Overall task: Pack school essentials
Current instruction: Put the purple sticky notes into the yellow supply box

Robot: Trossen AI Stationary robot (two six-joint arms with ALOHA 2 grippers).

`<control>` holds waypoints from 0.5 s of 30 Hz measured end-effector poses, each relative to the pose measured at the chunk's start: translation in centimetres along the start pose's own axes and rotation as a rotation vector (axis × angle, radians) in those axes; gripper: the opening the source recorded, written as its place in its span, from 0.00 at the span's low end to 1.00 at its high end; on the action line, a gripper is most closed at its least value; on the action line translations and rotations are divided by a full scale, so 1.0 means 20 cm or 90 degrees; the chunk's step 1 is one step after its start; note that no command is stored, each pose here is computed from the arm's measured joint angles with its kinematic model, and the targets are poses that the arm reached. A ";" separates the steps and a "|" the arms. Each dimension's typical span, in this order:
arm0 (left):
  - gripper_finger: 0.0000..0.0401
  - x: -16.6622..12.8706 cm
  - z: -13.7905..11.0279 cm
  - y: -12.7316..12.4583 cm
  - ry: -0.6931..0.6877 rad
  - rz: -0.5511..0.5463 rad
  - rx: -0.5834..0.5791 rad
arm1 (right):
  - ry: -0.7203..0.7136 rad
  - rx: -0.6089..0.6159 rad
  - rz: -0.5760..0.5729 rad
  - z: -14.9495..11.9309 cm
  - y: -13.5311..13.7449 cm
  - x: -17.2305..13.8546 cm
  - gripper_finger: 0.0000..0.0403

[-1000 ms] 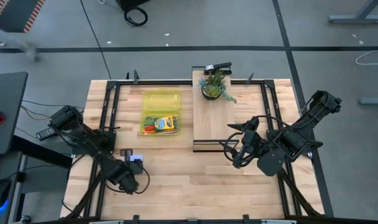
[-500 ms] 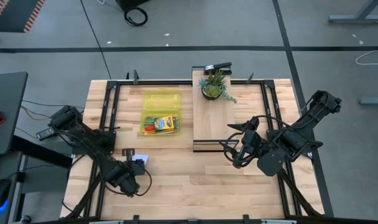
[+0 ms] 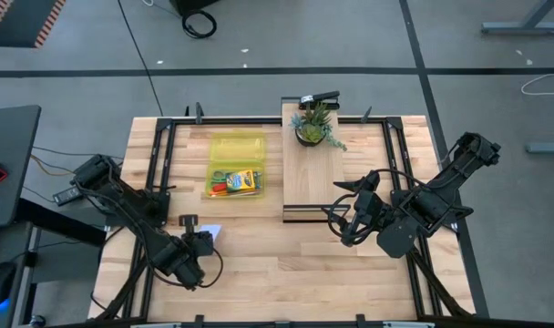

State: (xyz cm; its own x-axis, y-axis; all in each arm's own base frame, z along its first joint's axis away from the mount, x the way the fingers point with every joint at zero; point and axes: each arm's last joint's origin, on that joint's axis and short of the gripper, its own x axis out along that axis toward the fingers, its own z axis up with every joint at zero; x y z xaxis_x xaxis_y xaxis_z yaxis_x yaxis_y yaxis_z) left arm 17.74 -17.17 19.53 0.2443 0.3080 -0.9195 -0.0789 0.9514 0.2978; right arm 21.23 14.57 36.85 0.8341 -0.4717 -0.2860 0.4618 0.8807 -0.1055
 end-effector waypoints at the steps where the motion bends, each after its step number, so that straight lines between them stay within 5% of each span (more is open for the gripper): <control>1: 0.00 0.00 0.00 0.00 0.001 0.001 0.000 | 0.000 0.000 0.000 0.00 0.00 0.00 0.87; 15: 0.00 0.00 0.05 0.10 -0.007 0.036 0.004 | 0.000 0.000 0.000 0.00 0.00 0.00 0.87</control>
State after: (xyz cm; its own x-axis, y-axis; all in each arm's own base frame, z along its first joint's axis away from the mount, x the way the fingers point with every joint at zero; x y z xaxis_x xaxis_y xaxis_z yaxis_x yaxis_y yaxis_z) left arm 18.64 -15.17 20.38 0.2500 0.3609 -0.8985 -0.0873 0.9326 0.3503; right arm 21.24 14.56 36.85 0.8339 -0.4722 -0.2859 0.4624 0.8804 -0.1052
